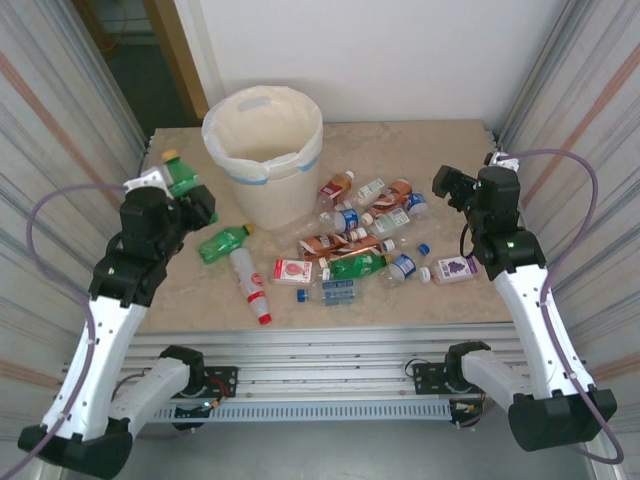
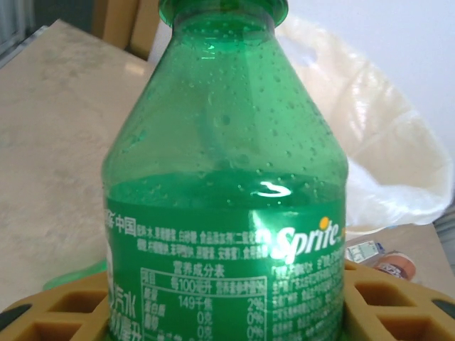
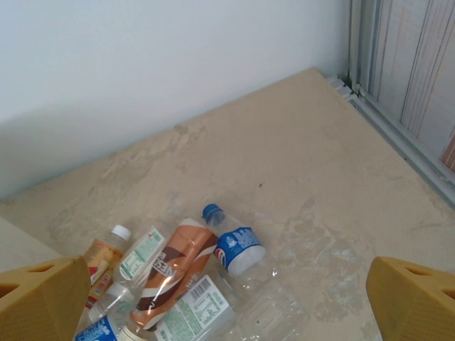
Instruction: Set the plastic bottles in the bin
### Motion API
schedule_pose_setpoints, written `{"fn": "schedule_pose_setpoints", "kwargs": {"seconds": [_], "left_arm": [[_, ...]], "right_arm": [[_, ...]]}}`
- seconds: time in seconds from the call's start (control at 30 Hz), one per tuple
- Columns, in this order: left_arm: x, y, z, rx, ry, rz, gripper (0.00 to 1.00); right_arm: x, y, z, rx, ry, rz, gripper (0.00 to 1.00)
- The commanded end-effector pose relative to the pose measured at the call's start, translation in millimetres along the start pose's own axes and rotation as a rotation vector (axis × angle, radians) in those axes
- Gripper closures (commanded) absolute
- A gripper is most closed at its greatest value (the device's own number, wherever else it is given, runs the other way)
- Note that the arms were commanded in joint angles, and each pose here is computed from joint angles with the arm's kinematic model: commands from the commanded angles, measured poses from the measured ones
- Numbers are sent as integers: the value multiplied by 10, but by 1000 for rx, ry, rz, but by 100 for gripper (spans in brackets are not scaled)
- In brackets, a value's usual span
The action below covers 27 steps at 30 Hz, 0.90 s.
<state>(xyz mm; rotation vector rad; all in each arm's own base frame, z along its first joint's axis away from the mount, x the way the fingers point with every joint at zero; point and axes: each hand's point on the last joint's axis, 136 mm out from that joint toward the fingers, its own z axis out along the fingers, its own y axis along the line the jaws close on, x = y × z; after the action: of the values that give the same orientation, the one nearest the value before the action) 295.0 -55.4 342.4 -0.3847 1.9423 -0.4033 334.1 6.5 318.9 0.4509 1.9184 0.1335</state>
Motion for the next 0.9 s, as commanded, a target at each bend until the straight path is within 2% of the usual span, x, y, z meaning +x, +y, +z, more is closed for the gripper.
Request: {"fn": "schedule_pose_setpoints", "kwargs": {"seconds": [0.0, 0.5, 0.67, 0.87], "left_arm": [[-352, -364, -66, 95, -95, 65, 82], [-969, -1458, 236, 301, -147, 210, 82], [-931, -1687, 506, 338, -108, 263, 82], [-933, -1802, 892, 309, -89, 325, 81]], "right_arm": [[-71, 32, -133, -20, -9, 26, 2], [20, -9, -184, -9, 30, 26, 2], [120, -51, -192, -1, 45, 27, 2], [187, -119, -183, 26, 53, 24, 2]]}}
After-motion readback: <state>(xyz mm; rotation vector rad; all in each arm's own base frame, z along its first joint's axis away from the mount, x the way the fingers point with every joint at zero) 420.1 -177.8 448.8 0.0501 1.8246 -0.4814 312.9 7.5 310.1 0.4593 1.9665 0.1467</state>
